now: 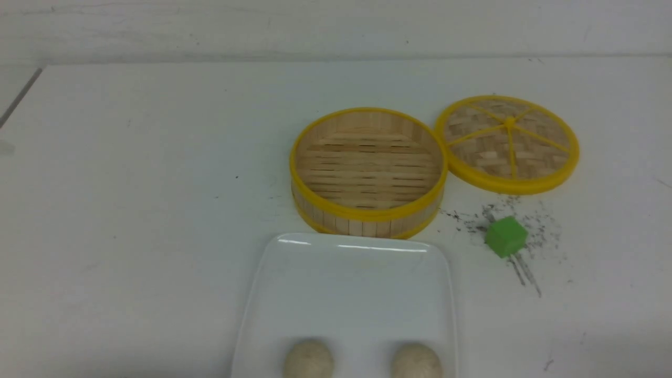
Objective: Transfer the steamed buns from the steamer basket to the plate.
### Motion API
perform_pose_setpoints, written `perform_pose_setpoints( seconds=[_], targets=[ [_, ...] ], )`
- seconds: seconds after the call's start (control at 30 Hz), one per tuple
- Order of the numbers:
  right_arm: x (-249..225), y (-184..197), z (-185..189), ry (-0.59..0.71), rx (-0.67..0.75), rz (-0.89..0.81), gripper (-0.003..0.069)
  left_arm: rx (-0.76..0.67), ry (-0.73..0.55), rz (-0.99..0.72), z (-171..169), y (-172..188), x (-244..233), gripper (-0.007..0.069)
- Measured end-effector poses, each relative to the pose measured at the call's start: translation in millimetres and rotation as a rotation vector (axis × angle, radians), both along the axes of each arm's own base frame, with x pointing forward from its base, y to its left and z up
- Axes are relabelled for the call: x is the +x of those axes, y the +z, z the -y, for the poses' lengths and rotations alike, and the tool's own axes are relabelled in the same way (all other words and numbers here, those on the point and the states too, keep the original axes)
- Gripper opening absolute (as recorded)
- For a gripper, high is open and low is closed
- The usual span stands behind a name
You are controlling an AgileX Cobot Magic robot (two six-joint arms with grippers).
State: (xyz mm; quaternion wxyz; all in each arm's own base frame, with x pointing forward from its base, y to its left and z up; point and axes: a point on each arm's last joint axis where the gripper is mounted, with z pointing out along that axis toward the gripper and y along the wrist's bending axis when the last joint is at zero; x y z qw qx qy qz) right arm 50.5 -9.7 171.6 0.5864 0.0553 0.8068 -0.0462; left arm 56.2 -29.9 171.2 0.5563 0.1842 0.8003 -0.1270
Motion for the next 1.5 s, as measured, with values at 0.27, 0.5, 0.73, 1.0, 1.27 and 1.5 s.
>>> perform_pose_setpoints(
  seconds=[0.27, 0.5, 0.73, 1.0, 1.27, 1.5],
  targets=[
    [0.0, 0.0, 0.0, 0.000, 0.000, 0.000, 0.0243, -0.005, -0.005, -0.032, 0.5, -2.6, -1.2, 0.0240],
    [0.0, 0.0, 0.0, 0.000, 0.000, 0.000, 0.0243, 0.020, -0.005, -0.024, -0.3, -2.9, -1.0, 0.0240],
    [0.0, 0.0, 0.0, 0.000, 0.000, 0.000, 0.0243, 0.048, 0.011, -0.016, -2.1, -3.3, -0.3, 0.0240],
    [0.0, 0.0, 0.0, 0.000, 0.000, 0.000, 0.0243, -0.005, 0.204, -0.039, -12.0, -3.3, 3.6, 0.0240],
    [0.0, 0.0, 0.0, 0.000, 0.000, 0.000, 0.0243, -0.018, 0.273, -0.040, -15.9, -3.1, 4.5, 0.0240],
    [0.0, 0.0, 0.0, 0.000, 0.000, 0.000, 0.0243, -0.028, 0.263, 0.003, -15.5, -1.3, -0.1, 0.0240]
  ],
)
